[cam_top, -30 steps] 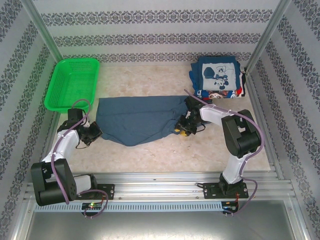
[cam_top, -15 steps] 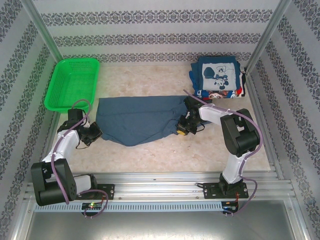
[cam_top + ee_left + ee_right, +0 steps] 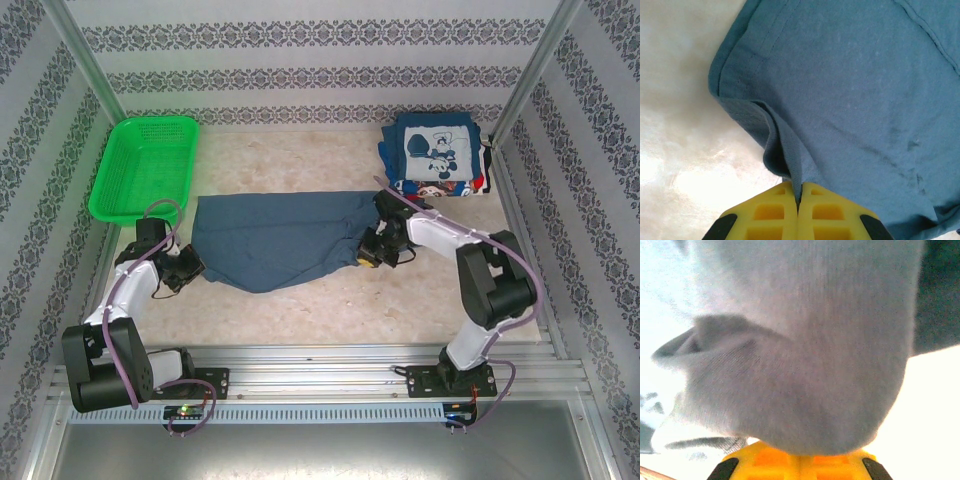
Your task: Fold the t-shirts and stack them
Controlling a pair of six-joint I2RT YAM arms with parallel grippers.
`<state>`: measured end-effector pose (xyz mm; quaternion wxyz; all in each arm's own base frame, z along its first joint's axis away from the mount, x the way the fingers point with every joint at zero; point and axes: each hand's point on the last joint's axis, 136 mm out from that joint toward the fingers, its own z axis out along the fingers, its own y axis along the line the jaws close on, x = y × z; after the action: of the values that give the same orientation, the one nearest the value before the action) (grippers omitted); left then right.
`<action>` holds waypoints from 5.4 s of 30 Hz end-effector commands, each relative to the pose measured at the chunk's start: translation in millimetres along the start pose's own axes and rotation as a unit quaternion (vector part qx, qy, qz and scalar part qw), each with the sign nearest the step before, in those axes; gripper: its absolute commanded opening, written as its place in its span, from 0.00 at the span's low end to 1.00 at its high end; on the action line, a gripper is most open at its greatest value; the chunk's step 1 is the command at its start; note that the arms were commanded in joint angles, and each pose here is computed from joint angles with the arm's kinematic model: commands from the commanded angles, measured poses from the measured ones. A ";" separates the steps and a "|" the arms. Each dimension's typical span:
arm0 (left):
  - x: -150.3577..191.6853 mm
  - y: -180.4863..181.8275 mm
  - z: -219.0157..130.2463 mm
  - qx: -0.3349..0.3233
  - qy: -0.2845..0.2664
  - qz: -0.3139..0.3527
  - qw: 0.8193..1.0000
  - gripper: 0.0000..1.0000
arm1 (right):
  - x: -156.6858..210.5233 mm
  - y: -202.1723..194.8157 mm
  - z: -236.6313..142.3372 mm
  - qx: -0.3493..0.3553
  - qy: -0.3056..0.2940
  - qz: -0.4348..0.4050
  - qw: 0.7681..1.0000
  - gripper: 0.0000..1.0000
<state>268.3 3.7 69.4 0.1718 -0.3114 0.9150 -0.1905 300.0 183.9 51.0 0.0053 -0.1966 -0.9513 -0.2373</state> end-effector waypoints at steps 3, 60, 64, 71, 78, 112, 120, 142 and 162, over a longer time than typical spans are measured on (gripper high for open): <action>4.6 2.7 -3.7 -0.007 -0.001 0.015 1.000 0.02 | 14.1 -13.0 -24.5 -0.005 -0.004 0.019 1.000 0.00; -74.7 -54.7 -56.8 0.017 -0.079 -0.007 0.997 0.00 | -38.6 -35.8 -132.5 0.003 -0.058 -0.001 0.998 0.00; -83.1 -53.6 -43.1 0.011 -0.072 -0.008 0.997 0.00 | -59.0 -27.4 -128.6 0.007 -0.054 -0.012 0.998 0.00; -93.6 -51.3 -24.7 -0.001 -0.057 0.003 0.998 0.00 | -86.3 -12.8 -116.4 0.012 -0.041 -0.031 0.999 0.00; -95.9 -39.2 -6.6 -0.026 -0.040 -0.003 0.999 0.00 | -103.9 2.0 -101.2 0.025 -0.028 -0.053 0.998 0.00; -82.2 22.6 27.9 -0.102 0.014 -0.058 0.993 0.00 | -137.9 46.1 -69.5 0.025 -0.019 -0.090 0.995 0.00; -93.0 17.9 36.7 -0.093 0.016 -0.054 0.994 0.00 | -147.3 45.2 -61.5 0.032 -0.019 -0.085 0.996 0.00; -121.4 -7.8 19.8 -0.059 -0.021 -0.058 0.996 0.53 | -164.8 57.5 -57.4 0.022 -0.033 -0.084 0.996 0.00; -107.3 -58.6 -59.9 0.031 -0.077 -0.023 0.996 0.64 | -195.3 88.6 -40.4 -0.024 -0.043 -0.055 0.997 0.34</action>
<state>369.8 53.3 172.2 0.2684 -0.3427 0.8811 -0.1849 505.6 152.2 93.2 -0.0440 -0.1554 -0.9590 -0.2328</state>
